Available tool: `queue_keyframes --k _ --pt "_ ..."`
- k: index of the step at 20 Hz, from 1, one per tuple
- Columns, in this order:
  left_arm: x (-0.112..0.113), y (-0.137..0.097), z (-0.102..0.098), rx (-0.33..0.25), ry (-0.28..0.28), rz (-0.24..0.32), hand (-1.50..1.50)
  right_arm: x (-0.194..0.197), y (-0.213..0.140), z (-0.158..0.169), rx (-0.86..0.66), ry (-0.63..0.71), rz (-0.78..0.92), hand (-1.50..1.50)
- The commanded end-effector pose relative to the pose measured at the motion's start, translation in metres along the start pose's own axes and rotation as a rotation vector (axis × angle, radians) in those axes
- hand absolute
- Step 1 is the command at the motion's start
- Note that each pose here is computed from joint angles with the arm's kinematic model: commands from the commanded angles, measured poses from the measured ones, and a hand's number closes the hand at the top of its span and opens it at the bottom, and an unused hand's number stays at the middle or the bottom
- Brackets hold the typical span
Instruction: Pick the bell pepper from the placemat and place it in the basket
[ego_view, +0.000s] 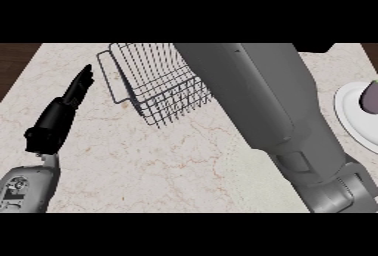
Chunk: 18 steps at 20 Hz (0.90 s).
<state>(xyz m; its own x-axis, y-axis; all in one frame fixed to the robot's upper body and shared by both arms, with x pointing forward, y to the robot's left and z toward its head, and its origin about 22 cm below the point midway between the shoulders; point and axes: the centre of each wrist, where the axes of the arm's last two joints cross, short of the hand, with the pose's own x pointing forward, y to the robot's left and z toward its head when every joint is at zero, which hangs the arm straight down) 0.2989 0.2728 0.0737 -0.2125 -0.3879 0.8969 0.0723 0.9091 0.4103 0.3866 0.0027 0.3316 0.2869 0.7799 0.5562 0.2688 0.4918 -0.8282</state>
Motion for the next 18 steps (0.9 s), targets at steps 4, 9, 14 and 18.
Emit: queue_keyframes --k 4,9,14,18 --pt "0.001 -0.002 0.002 0.022 0.006 -0.007 0.00 0.017 0.020 -0.004 0.041 0.261 0.255 1.50" --pt "0.002 0.005 -0.005 0.023 0.004 0.002 0.00 0.024 0.024 -0.009 0.121 0.234 0.318 1.50" --pt "-0.003 0.002 -0.003 0.029 0.030 -0.010 0.00 0.023 0.023 -0.010 0.222 0.225 0.193 -1.50" --pt "-0.005 0.002 0.000 0.026 0.001 -0.001 0.00 0.013 0.037 -0.019 0.171 0.205 0.091 -1.50"
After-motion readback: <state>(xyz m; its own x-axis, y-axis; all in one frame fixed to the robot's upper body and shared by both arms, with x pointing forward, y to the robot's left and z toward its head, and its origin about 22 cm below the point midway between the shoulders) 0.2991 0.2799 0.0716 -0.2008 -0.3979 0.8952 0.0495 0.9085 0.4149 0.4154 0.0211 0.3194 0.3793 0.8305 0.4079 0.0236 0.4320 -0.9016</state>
